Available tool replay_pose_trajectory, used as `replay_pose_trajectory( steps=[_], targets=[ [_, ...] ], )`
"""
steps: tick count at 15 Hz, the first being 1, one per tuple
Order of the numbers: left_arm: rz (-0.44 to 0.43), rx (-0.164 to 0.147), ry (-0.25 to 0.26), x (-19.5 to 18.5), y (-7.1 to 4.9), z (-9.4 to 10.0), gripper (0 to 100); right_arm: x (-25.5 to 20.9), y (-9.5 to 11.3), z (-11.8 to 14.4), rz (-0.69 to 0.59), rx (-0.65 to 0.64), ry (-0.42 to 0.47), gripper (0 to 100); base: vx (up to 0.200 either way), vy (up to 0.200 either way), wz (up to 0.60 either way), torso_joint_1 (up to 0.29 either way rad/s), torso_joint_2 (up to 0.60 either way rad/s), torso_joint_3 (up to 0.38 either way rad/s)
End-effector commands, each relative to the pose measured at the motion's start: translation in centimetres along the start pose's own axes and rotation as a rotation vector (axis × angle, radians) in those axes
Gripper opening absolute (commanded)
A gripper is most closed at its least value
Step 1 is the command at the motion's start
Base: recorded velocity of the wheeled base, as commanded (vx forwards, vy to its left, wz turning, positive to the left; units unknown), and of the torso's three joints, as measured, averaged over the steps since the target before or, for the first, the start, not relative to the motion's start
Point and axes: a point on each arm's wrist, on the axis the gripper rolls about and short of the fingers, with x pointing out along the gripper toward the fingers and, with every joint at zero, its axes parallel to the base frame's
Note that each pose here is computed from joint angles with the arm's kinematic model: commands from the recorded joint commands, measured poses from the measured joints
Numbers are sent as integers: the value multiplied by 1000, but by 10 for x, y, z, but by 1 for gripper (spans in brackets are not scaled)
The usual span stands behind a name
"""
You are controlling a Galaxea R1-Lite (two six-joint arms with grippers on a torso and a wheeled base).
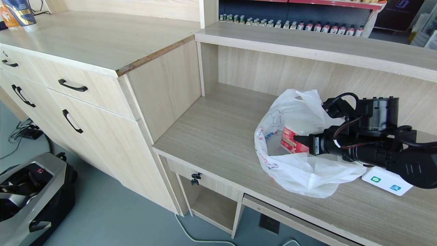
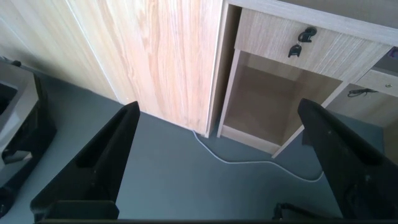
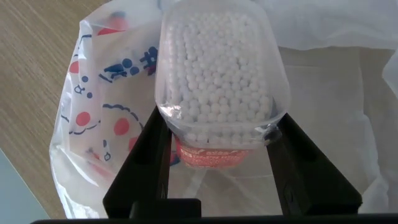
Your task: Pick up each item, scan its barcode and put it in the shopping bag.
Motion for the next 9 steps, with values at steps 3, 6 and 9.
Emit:
replay_pose_trajectory(
  steps=[3, 6, 9],
  targets=[
    [-1, 0, 1, 0, 0, 0, 100, -1, 3, -2, 20, -19, -4, 100, 0, 0, 0, 0, 0, 0],
    [1, 0, 1, 0, 0, 0, 100, -3, 3, 1, 41, -21, -29, 100, 0, 0, 0, 0, 0, 0],
    [1, 0, 1, 0, 0, 0, 100, -19, 8, 35, 57, -70, -181, 100, 0, 0, 0, 0, 0, 0]
  ],
)
